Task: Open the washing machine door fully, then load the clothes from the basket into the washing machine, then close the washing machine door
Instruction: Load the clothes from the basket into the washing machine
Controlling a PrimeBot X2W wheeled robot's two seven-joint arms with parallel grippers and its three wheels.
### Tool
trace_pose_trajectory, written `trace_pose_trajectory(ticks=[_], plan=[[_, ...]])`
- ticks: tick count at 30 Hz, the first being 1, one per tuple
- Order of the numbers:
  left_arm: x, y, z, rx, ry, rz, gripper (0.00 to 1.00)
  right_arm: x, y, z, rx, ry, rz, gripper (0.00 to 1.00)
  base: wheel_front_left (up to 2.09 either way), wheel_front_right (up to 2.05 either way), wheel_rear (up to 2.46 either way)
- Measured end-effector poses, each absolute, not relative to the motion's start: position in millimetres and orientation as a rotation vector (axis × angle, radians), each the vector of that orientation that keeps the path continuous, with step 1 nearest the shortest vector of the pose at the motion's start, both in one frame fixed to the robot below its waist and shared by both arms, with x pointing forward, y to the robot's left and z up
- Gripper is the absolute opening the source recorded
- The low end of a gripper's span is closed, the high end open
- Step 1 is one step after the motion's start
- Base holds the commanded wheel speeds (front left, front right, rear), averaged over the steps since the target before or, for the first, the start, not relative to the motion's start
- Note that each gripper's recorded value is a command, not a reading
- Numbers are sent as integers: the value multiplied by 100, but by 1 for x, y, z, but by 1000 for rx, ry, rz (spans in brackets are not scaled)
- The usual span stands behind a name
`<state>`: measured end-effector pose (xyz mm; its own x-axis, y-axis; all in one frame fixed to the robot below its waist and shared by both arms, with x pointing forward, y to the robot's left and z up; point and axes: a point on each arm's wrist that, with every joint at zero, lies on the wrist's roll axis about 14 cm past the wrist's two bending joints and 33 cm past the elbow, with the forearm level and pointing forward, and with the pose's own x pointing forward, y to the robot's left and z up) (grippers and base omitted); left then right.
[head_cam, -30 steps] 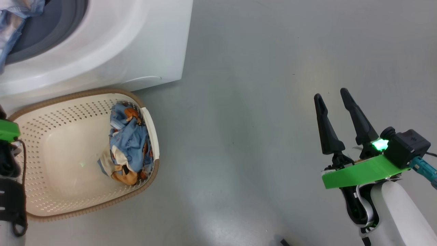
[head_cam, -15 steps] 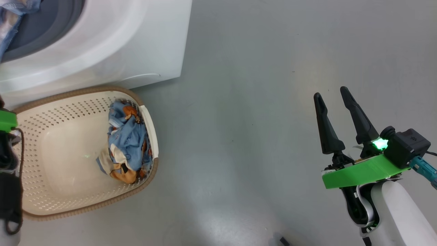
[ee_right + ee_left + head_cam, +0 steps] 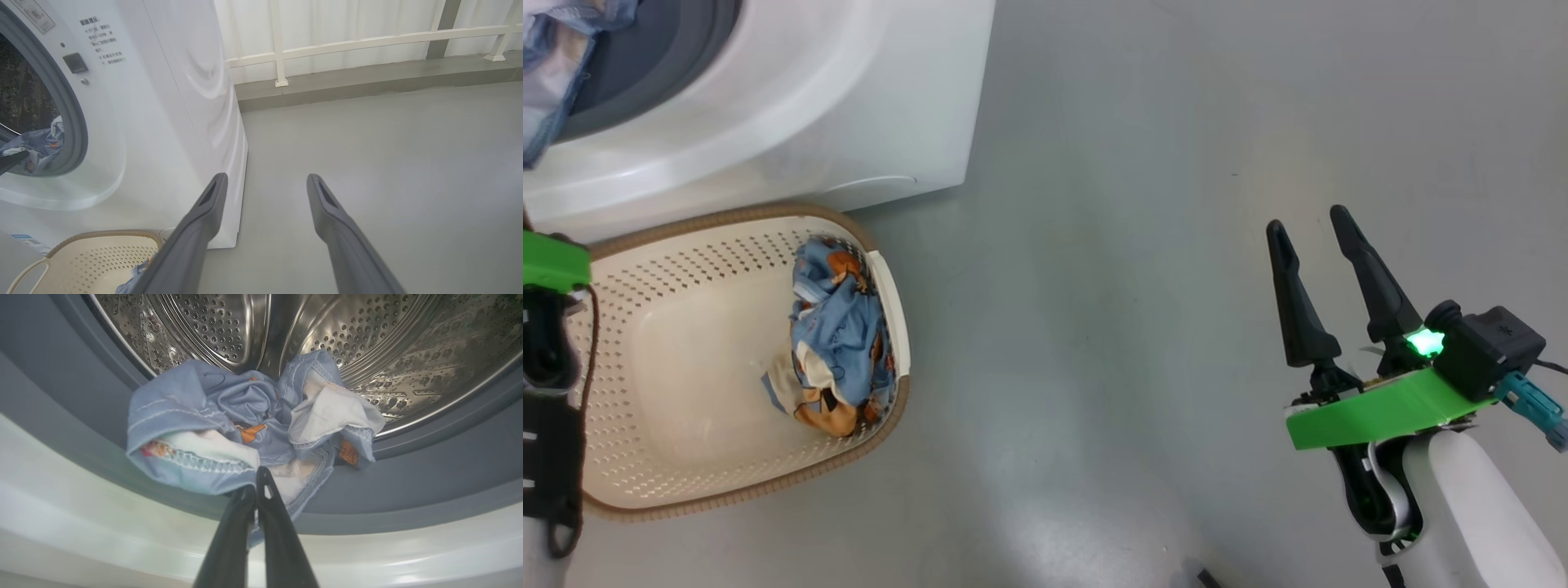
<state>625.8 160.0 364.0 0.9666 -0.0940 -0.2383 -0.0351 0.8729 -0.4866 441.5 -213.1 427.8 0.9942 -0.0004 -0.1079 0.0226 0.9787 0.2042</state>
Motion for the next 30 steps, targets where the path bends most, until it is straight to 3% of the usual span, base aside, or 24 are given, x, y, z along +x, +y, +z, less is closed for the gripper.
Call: trace_pose_trajectory(ticks=[15,30], plan=[[670,105,395,-352,230,-227,0,440,-216,427,212,111,-34,100,0,0,0],[724,97,448,-148,96,-264,0,431,-223,433,208,109,-68,100,0,0,0]])
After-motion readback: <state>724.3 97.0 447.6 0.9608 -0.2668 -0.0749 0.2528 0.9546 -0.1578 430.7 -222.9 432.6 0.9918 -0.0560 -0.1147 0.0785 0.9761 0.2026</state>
